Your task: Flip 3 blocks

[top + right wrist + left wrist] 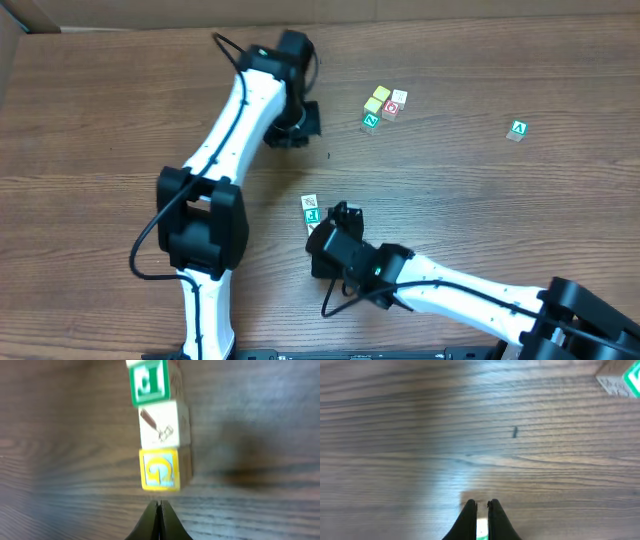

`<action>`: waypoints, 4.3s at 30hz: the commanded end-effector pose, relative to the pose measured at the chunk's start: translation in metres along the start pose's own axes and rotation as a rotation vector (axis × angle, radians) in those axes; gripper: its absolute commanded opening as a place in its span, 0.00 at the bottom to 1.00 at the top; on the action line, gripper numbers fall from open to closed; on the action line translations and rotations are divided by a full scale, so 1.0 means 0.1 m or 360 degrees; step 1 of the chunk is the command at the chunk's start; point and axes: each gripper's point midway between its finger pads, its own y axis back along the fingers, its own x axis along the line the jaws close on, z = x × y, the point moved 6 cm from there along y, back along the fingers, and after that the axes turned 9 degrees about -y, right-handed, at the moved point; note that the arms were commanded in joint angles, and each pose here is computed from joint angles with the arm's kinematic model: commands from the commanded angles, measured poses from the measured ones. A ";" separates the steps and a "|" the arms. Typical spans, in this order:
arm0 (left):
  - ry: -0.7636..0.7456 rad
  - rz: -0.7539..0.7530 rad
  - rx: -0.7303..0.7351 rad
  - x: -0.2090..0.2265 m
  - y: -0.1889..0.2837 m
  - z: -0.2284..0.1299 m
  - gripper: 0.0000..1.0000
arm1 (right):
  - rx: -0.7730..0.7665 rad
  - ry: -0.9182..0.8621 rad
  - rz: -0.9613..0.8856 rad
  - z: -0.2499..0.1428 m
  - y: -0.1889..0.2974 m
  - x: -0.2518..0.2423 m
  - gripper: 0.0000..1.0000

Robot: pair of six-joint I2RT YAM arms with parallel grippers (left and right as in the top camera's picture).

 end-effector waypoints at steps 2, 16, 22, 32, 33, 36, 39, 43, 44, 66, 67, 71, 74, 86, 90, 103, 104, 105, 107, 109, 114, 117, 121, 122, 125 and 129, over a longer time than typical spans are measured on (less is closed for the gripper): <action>0.0088 0.0073 0.0071 0.19 0.09 -0.10 0.04 | 0.0054 0.0020 0.0045 0.25 0.07 -0.03 0.04; 0.0086 0.0218 0.0460 0.37 -0.67 -0.69 0.04 | 0.0047 -0.0128 0.0072 0.84 0.09 -0.35 0.04; 0.0102 0.0109 0.0489 0.32 -0.80 -0.76 0.04 | 0.0022 -0.0130 0.0039 0.86 0.07 -0.38 0.04; 0.0136 0.0110 0.0276 0.32 -0.31 -0.73 0.04 | 0.0018 -0.0135 -0.0064 0.89 0.08 -0.53 0.05; 0.0147 0.0131 0.0208 0.32 -0.17 -0.74 0.04 | 0.0018 -0.0152 -0.0068 0.91 0.08 -0.55 0.05; 0.0198 0.0261 0.0016 0.34 0.15 -0.81 0.04 | 0.0018 -0.0205 -0.0061 1.00 0.10 -0.62 0.05; 0.0179 0.0311 -0.0135 0.32 0.32 -0.95 0.04 | 0.0011 -0.0239 -0.0054 1.12 0.12 -0.71 0.05; 0.0131 0.0268 -0.0186 0.25 0.16 -1.15 0.04 | -0.0013 -0.0284 -0.0067 1.20 0.14 -0.79 0.17; 0.0120 0.0261 -0.0177 0.24 0.06 -1.19 0.04 | -0.0016 -0.0285 -0.0065 1.20 0.14 -0.79 0.19; 0.0154 0.0168 -0.0088 0.29 -0.89 -1.18 0.04 | -0.0069 -0.0290 -0.0161 1.22 0.15 -0.87 1.00; 0.0156 0.0163 -0.0084 0.29 -0.90 -1.17 0.04 | -0.0069 -0.0289 -0.0161 1.22 0.15 -0.87 1.00; 0.0158 0.0148 -0.0124 0.28 -0.90 -1.12 0.04 | -0.0069 -0.0290 -0.0161 1.22 0.15 -0.87 1.00; 0.0156 0.0123 -0.0150 0.26 -0.90 -1.09 0.04 | -0.0069 -0.0290 -0.0160 1.22 0.15 -0.87 1.00; 0.0034 -0.0011 -0.0169 0.15 -0.90 -1.04 0.04 | -0.0069 -0.0290 -0.0160 1.22 0.15 -0.87 1.00; 0.0021 -0.0016 -0.0184 0.14 -0.89 -1.02 0.04 | -0.0069 -0.0290 -0.0160 1.22 0.15 -0.87 1.00; -0.0002 0.0113 -0.0076 0.26 -0.90 -1.16 0.04 | -0.0073 -0.0289 -0.0154 1.23 0.15 -0.86 1.00; -0.0001 0.0115 -0.0069 0.26 -0.90 -1.17 0.04 | -0.0074 -0.0289 -0.0154 1.23 0.15 -0.86 1.00; -0.0001 0.0115 -0.0067 0.26 -0.90 -1.17 0.04 | -0.0075 -0.0289 -0.0151 1.23 0.15 -0.86 1.00; -0.0002 0.0100 -0.0070 0.24 -0.90 -1.16 0.04 | -0.0076 -0.0289 -0.0150 1.23 0.15 -0.86 1.00; -0.0003 0.0061 -0.0072 0.22 -0.90 -1.16 0.04 | -0.0076 -0.0289 -0.0151 1.23 0.15 -0.86 1.00; -0.0007 -0.0004 -0.0093 0.16 -0.90 -1.12 0.04 | -0.0076 -0.0288 -0.0151 1.23 0.15 -0.86 1.00; -0.0010 -0.0069 -0.0082 0.12 -0.90 -1.13 0.04 | -0.0076 -0.0288 -0.0151 1.23 0.15 -0.86 1.00; -0.0013 -0.0077 -0.0080 0.11 -0.90 -1.13 0.04 | -0.0076 -0.0288 -0.0151 1.23 0.15 -0.86 1.00; -0.0011 -0.0062 -0.0086 0.12 -0.90 -1.12 0.04 | -0.0076 -0.0289 -0.0151 1.23 0.15 -0.86 1.00; -0.0010 -0.0016 -0.0097 0.16 -0.90 -1.12 0.04 | -0.0076 -0.0288 -0.0151 1.23 0.15 -0.86 1.00; 0.0003 0.0077 -0.0091 0.24 -0.90 -1.13 0.04 | -0.0076 -0.0288 -0.0151 1.23 0.15 -0.86 1.00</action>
